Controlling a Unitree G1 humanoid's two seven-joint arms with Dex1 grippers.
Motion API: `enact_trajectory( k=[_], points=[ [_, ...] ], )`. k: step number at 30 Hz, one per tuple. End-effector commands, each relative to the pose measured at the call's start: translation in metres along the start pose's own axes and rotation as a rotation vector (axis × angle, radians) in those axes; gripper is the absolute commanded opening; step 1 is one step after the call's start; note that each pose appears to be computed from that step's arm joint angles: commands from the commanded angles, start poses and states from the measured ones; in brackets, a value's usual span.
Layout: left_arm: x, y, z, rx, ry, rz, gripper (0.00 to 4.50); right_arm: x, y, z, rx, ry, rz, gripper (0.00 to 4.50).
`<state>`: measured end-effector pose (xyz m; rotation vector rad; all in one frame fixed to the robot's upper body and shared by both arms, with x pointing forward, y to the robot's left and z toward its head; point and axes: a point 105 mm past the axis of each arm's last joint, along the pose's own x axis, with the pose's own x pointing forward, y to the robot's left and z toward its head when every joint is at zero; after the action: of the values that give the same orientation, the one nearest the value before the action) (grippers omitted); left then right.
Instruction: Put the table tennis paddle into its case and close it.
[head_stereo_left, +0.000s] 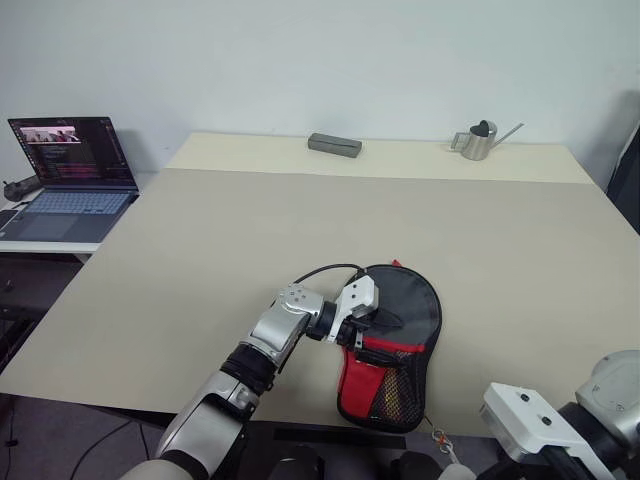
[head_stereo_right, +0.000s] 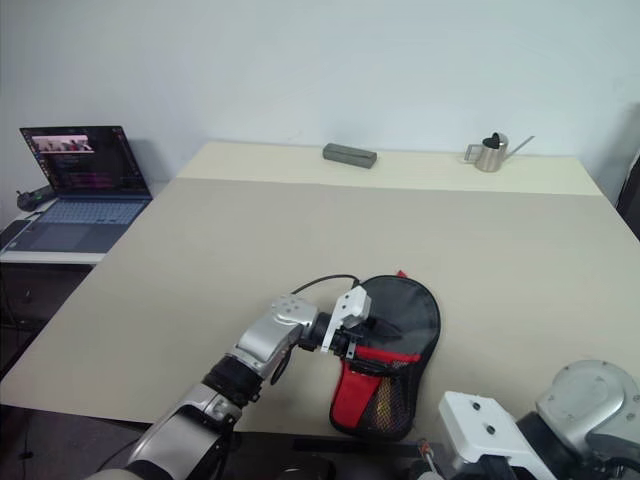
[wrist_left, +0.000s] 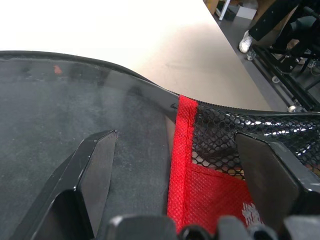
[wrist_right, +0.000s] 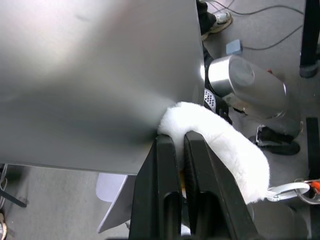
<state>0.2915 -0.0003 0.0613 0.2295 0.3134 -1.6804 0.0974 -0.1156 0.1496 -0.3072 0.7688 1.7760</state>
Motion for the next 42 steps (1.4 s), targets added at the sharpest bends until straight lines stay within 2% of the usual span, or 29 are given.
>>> enact_trajectory(
  k=[1,6,9,12,24,29,33,42],
  points=[
    [-0.005,-0.005,-0.066,-0.205,0.173,0.059,4.12,0.018,0.017,0.007,-0.04,-0.059,0.102,0.01],
    [-0.003,-0.004,-0.064,-0.205,0.166,0.061,4.12,0.019,0.014,0.009,-0.01,-0.066,0.084,0.01],
    [-0.003,-0.004,-0.064,-0.205,0.164,0.062,4.12,0.019,0.012,0.011,-0.019,-0.066,0.076,0.72],
    [-0.003,-0.004,-0.064,-0.204,0.164,0.063,4.12,0.018,0.01,0.011,-0.052,-0.056,0.06,1.62],
    [-0.001,-0.005,-0.063,-0.201,0.162,0.053,4.12,0.011,0.003,0.026,-0.187,-0.133,0.011,1.62],
    [0.0,-0.004,-0.061,-0.197,0.157,0.053,4.12,-0.023,-0.032,0.024,-0.175,-0.163,-0.146,1.62],
    [0.0,-0.003,-0.055,-0.188,0.136,0.054,4.12,-0.053,-0.072,0.023,-0.167,-0.207,-0.344,1.62],
    [-0.01,-0.004,-0.031,-0.111,0.065,0.073,4.12,-0.084,-0.121,0.019,-0.192,-0.315,-0.576,1.62]
  ],
)
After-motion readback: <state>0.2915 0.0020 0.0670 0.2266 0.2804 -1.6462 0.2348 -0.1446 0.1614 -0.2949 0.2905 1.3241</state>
